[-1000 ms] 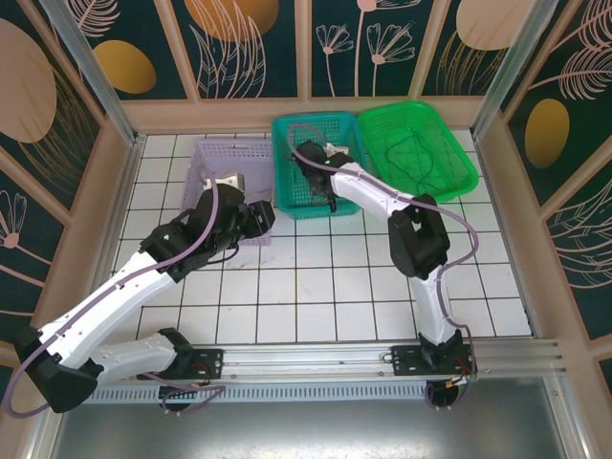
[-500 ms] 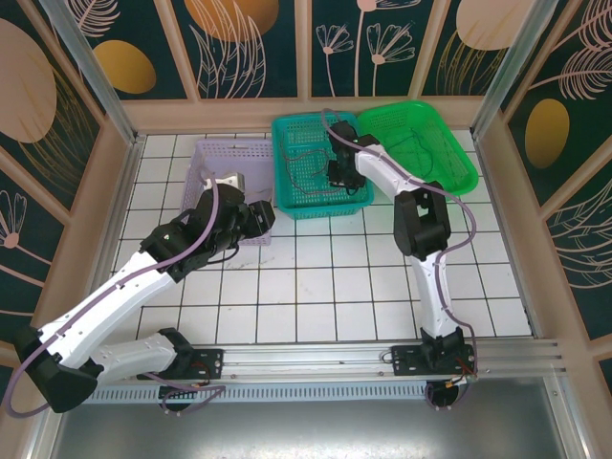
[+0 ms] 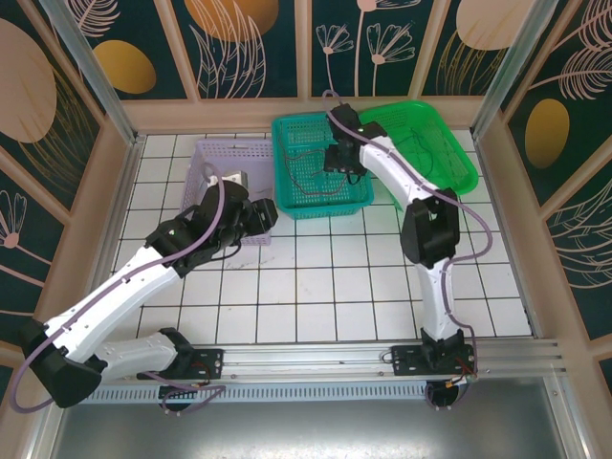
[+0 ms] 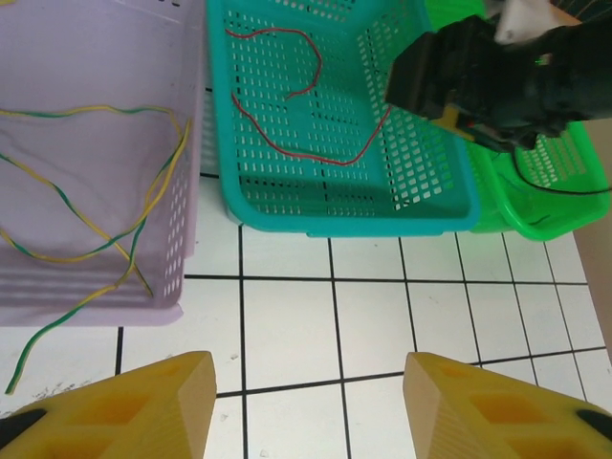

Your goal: Untangle the cables

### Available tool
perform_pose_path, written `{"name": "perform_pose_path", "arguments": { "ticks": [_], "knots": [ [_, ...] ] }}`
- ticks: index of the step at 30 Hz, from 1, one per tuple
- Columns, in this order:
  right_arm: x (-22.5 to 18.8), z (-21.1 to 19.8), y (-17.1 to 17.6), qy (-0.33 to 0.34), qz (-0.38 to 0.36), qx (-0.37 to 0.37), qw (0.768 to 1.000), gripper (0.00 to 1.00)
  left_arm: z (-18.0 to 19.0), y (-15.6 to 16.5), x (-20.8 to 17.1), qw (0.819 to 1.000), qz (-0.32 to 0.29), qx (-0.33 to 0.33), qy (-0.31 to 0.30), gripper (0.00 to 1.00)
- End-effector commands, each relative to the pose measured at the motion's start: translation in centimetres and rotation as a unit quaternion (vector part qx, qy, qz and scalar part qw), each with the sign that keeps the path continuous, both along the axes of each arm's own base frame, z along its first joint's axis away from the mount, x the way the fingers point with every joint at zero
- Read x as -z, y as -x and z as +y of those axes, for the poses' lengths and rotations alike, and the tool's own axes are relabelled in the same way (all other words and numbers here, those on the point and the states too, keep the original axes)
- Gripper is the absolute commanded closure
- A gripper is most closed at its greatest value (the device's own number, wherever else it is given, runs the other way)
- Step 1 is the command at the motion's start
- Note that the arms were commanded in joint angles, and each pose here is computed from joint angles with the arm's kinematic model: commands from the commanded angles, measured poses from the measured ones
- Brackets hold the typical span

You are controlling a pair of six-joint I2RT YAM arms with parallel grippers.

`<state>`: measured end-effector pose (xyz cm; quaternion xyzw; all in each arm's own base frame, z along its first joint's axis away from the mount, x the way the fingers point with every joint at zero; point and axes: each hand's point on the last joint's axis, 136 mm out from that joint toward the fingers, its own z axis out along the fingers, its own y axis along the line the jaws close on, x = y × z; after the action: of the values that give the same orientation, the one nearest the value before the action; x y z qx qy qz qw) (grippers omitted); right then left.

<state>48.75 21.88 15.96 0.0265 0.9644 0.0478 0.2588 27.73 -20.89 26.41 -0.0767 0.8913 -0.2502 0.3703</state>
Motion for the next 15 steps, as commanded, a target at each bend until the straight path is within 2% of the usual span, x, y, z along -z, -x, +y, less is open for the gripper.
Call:
{"name": "perform_pose_path", "arguments": {
  "ticks": [1, 3, 4, 5, 6, 7, 9, 11, 12, 13, 14, 15],
  "knots": [
    [-6.9, -2.0, 0.7, -0.006, -0.071, 0.024, 0.997, 0.37, 0.6, -1.2, -2.2, 0.999, -0.022, -0.02, 0.02, 0.4],
    [-9.2, -3.2, 1.6, -0.01, -0.117, 0.027, 0.993, 0.33, 1.9, -1.7, -2.9, 0.998, -0.026, -0.046, 0.021, 0.32],
    [-10.3, -3.8, 2.0, -0.018, -0.145, 0.029, 0.989, 0.11, 2.7, -2.0, -3.1, 0.998, -0.028, -0.061, 0.02, 0.26],
    [-11.4, -4.7, 2.6, -0.029, -0.172, 0.032, 0.984, 0.01, 3.7, -2.2, -3.4, 0.996, -0.03, -0.078, 0.019, 0.17],
    [-12.3, -5.9, 3.5, -0.043, -0.198, 0.042, 0.978, 0.01, 4.8, -2.5, -3.6, 0.995, -0.032, -0.097, 0.018, 0.06],
    [-13.5, -7.2, 4.2, -0.057, -0.226, 0.057, 0.971, 0.01, 5.7, -2.6, -3.8, 0.993, -0.036, -0.112, 0.018, 0.02],
    [-15.7, -9.7, 6.7, -0.066, -0.293, 0.073, 0.951, 0.01, 7.5, -2.7, -4.8, 0.988, -0.063, -0.138, 0.02, 0.01],
    [-18.5, -12.1, 9.9, -0.064, -0.377, 0.083, 0.92, 0.01, 9.3, -2.3, -6.2, 0.981, -0.108, -0.163, 0.01, 0.01],
    [-18.8, -14.0, 11.1, -0.055, -0.399, 0.12, 0.908, 0.01, 10.3, -2.2, -6.6, 0.976, -0.126, -0.177, -0.006, 0.02],
    [-18.0, -16.6, 12.4, -0.035, -0.409, 0.177, 0.895, 0.01, 12.0, -1.9, -6.3, 0.968, -0.137, -0.208, -0.033, 0.02],
    [-17.1, -18.5, 13.3, -0.016, -0.414, 0.203, 0.887, 0.01, 14.3, -1.5, -5.9, 0.954, -0.142, -0.257, -0.063, 0.01],
    [-16.2, -19.3, 13.8, -0.002, -0.414, 0.191, 0.89, 0.01, 16.2, -1.0, -5.5, 0.938, -0.145, -0.301, -0.09, 0.02]
  ]
}}
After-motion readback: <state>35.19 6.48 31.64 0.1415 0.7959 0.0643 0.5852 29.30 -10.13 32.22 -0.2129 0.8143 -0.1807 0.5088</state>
